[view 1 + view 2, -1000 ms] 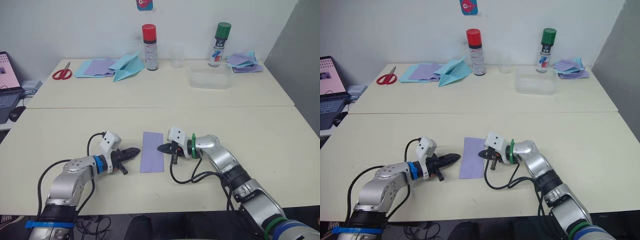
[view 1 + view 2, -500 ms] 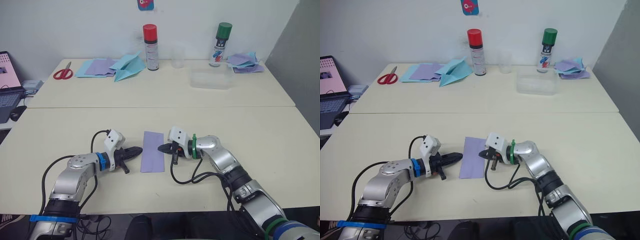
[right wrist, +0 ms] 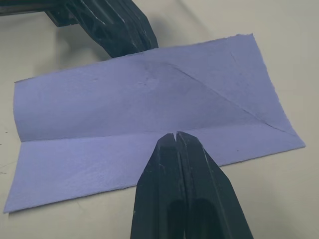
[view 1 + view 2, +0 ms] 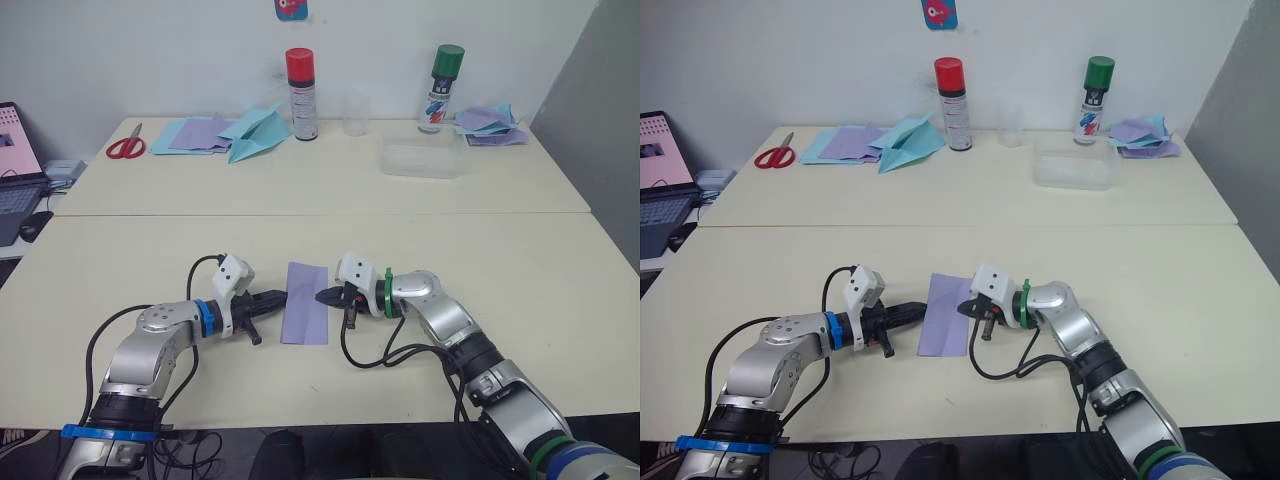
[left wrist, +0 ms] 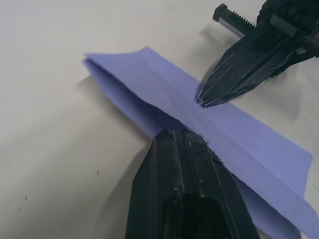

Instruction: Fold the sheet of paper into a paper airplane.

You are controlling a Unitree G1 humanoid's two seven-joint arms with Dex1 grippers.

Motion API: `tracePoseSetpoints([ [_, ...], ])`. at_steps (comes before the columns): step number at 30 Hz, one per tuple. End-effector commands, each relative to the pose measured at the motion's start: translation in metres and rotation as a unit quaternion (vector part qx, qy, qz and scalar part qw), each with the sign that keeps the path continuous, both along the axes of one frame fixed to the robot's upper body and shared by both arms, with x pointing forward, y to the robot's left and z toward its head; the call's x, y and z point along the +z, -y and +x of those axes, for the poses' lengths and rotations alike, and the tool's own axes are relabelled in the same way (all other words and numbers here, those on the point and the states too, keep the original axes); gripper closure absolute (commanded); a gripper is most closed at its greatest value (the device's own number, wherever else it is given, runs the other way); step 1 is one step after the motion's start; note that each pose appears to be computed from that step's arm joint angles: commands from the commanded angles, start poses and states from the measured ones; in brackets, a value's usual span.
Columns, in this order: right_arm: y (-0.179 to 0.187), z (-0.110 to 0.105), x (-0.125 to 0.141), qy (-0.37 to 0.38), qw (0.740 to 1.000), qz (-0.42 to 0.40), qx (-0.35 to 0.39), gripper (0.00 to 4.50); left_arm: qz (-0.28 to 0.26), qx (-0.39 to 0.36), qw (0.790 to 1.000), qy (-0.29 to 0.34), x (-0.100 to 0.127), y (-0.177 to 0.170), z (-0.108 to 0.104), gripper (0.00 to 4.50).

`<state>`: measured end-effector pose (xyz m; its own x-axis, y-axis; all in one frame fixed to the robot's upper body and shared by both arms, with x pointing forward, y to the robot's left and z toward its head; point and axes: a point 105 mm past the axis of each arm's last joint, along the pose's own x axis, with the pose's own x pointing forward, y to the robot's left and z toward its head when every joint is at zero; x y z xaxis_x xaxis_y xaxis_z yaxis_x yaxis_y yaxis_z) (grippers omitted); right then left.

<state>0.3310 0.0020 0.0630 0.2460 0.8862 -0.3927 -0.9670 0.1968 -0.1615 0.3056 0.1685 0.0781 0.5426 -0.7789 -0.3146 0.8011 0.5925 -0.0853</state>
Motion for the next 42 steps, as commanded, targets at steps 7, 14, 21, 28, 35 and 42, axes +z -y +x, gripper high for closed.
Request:
tracePoseSetpoints([
  [7,0.013,0.001,-0.025,-0.032,0.998,-0.039,-0.028,4.5,0.014,-0.027,0.999,0.024,0.01,0.009,0.0,4.48],
  [14,0.013,0.001,-0.018,-0.04,0.998,-0.03,-0.031,4.5,0.022,-0.04,0.999,0.025,0.002,0.022,0.004,4.48],
  [21,0.022,-0.008,0.009,-0.084,0.996,-0.004,-0.023,3.23,0.015,-0.055,0.998,0.04,0.013,0.029,0.009,4.5],
  [28,0.019,-0.022,0.047,-0.235,0.967,0.082,-0.052,1.83,-0.001,-0.077,0.995,0.056,0.025,0.043,0.011,4.5],
  [35,0.015,-0.016,0.065,-0.395,0.895,0.167,-0.121,1.83,-0.013,-0.098,0.993,0.066,0.034,0.059,0.009,4.5],
  [42,0.015,-0.012,0.069,-0.441,0.866,0.182,-0.151,1.83,-0.018,-0.108,0.992,0.062,0.033,0.066,0.003,4.5],
])
